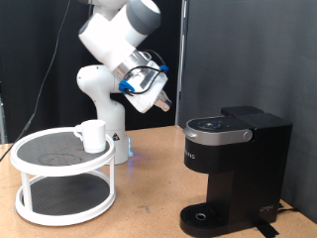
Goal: Make a cup of coffee with the keurig machine
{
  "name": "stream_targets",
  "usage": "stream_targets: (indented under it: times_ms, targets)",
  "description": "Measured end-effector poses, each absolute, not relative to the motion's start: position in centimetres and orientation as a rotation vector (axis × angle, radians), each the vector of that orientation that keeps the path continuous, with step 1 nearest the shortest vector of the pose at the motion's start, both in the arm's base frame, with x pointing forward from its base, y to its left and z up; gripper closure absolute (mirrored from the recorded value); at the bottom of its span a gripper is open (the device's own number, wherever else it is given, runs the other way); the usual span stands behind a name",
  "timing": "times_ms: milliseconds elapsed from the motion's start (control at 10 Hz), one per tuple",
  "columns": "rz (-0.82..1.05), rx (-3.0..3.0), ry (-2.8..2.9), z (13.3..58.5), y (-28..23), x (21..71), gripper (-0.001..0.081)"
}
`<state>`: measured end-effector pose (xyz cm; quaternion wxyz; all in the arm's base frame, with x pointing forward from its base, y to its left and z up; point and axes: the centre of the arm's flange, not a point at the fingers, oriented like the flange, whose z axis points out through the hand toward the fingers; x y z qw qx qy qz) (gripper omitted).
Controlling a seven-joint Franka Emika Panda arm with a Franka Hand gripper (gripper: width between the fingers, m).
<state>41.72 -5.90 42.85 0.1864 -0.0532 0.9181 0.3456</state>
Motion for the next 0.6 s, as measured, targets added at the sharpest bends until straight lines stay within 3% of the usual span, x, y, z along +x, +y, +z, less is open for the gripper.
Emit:
stream_targets:
  times_ms: [300,600]
  targets:
    - [1.066,-0.251,2.568,43.9,-9.3,39.2,0.0806]
    - [1.044,-0.246,2.526,44.6,-10.3,38.4,0.0806]
